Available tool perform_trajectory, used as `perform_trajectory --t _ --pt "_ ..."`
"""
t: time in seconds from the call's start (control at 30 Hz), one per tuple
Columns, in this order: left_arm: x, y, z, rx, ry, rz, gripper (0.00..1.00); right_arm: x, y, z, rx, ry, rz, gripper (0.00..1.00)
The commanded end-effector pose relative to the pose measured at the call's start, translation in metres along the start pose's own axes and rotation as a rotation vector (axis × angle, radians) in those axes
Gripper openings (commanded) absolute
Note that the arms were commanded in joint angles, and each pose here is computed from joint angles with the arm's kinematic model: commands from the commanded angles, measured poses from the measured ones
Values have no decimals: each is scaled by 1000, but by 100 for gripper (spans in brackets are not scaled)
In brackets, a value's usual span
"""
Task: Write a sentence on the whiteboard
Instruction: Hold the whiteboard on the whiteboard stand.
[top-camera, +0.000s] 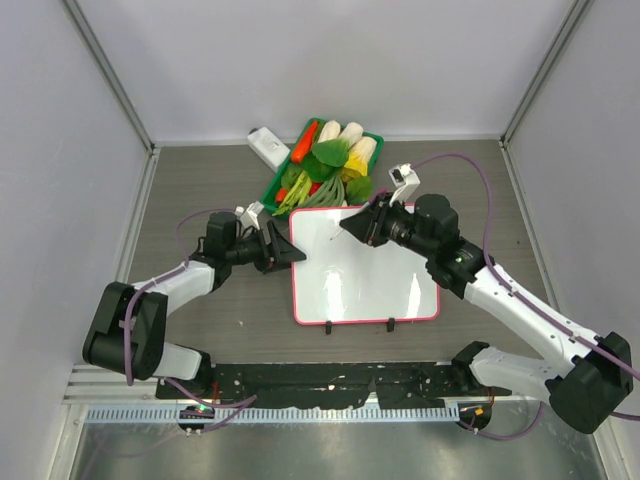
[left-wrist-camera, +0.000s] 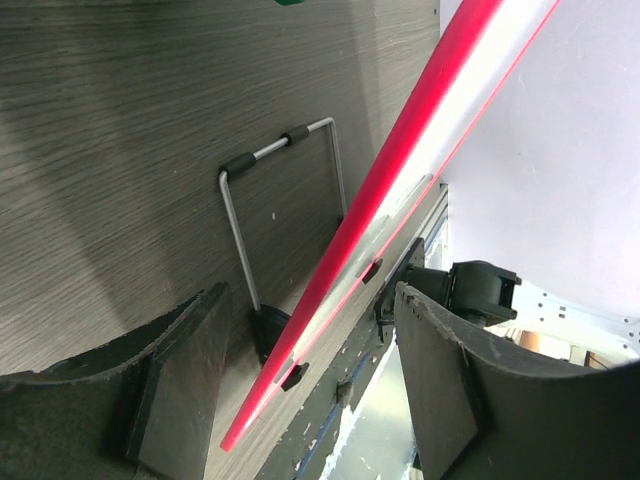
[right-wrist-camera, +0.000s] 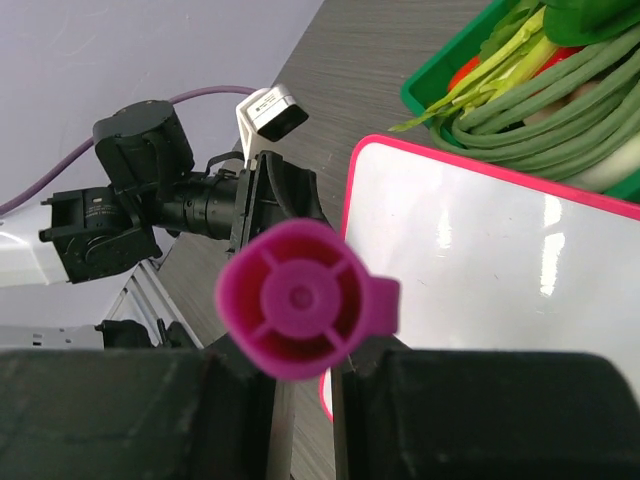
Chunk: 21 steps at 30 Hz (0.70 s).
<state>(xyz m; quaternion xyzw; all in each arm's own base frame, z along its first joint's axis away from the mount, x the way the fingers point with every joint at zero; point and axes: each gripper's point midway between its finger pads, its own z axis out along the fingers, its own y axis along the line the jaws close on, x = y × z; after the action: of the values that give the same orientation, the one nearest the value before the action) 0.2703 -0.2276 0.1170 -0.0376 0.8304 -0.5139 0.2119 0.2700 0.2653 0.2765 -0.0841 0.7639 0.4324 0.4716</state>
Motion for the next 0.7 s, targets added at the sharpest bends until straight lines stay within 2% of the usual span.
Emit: perform_trajectory --t 0.0,0.43,0.67 --pt "-2 -6 2 39 -3 63 68 -15 16 11 -53 -49 -19 1" --pt "-1 -10 7 44 17 89 61 -12 14 13 -29 -47 -32 1" --pt "7 -3 12 6 46 103 46 -11 16 12 -37 -45 -43 1"
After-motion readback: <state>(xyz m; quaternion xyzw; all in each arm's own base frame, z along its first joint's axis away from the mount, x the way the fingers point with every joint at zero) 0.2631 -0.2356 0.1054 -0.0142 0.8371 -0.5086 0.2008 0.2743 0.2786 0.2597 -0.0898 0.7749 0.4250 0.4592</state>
